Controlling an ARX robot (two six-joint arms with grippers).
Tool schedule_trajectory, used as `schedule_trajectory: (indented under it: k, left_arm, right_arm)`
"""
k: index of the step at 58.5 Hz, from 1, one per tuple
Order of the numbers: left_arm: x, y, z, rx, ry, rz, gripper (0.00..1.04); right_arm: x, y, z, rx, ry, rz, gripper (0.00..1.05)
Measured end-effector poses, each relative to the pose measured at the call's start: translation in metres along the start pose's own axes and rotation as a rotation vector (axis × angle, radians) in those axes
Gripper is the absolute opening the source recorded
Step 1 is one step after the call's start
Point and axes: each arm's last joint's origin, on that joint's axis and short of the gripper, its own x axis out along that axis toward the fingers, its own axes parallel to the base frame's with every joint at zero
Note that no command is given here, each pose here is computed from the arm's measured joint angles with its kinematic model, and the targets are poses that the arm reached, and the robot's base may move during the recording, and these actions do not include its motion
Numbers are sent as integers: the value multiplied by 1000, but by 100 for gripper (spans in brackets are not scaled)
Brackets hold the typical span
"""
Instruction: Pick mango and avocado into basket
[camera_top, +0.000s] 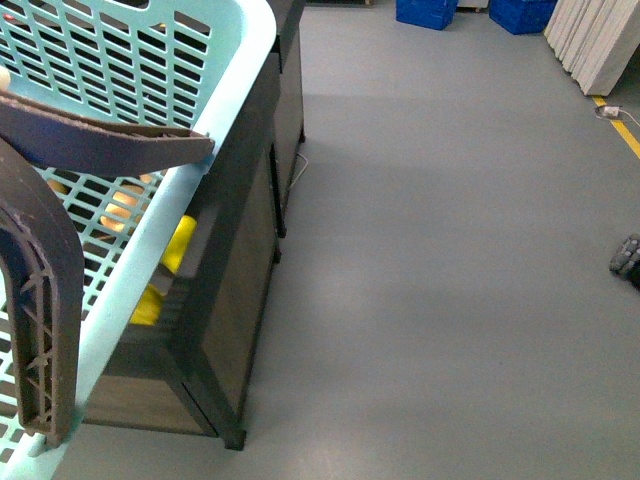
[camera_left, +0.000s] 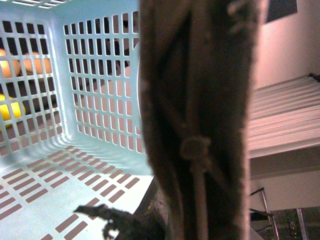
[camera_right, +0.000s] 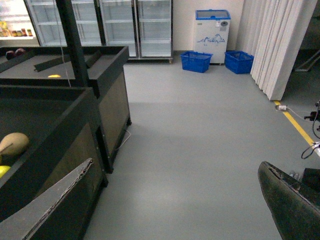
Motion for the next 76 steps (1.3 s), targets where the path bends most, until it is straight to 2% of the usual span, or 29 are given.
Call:
schedule_trajectory:
  k: [76]
  left_arm:
    - [0, 1, 0, 5, 4, 2, 4]
  right_arm:
    - [0, 0, 0, 0, 0, -1, 96]
